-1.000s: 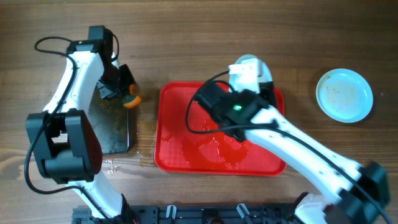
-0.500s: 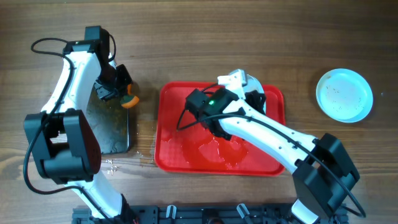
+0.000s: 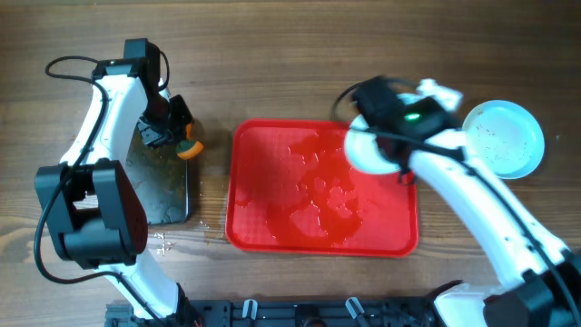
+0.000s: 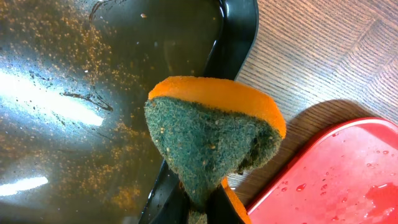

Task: Clean dirty plates on tray and stack at the side
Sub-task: 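Carry the plate right and set it onto the plate stack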

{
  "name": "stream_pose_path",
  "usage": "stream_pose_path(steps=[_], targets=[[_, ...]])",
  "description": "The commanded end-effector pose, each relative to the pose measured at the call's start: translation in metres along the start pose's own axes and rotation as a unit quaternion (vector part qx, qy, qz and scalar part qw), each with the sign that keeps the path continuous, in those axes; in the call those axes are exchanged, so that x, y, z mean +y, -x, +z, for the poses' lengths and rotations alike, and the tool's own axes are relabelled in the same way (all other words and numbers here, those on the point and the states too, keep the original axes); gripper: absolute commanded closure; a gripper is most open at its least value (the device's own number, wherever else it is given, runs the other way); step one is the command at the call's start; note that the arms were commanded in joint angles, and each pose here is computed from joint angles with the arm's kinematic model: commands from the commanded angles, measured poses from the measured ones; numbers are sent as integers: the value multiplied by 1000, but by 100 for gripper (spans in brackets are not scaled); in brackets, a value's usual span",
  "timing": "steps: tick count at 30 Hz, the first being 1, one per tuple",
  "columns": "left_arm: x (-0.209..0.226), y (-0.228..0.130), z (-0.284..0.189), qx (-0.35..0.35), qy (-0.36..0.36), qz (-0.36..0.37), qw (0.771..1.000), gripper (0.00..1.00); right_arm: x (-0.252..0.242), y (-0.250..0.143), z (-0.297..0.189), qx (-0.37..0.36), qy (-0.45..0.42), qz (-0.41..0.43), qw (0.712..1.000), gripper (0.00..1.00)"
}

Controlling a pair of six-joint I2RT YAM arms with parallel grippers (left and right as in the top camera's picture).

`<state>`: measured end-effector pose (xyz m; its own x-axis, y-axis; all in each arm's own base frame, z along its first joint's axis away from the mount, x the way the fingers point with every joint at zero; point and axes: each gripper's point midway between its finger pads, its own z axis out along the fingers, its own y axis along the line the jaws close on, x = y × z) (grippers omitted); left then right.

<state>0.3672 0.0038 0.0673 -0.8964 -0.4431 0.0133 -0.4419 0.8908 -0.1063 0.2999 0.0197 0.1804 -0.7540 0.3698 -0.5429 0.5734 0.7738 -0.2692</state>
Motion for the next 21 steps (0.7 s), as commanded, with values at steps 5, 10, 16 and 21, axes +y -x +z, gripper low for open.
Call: stream_pose_path(steps=[5, 10, 16, 21], targets=[[0, -1, 1, 5, -4, -7, 1000, 96, -85, 43, 62, 103, 27, 151, 983, 95], [0, -1, 1, 5, -4, -7, 1000, 96, -152, 53, 105, 137, 27, 253, 957, 96], [1, -3, 1, 8, -3, -7, 1000, 96, -180, 35, 152, 188, -15, 292, 938, 95], [1, -4, 1, 10, -2, -5, 1000, 96, -173, 22, 185, 225, -25, 287, 931, 95]])
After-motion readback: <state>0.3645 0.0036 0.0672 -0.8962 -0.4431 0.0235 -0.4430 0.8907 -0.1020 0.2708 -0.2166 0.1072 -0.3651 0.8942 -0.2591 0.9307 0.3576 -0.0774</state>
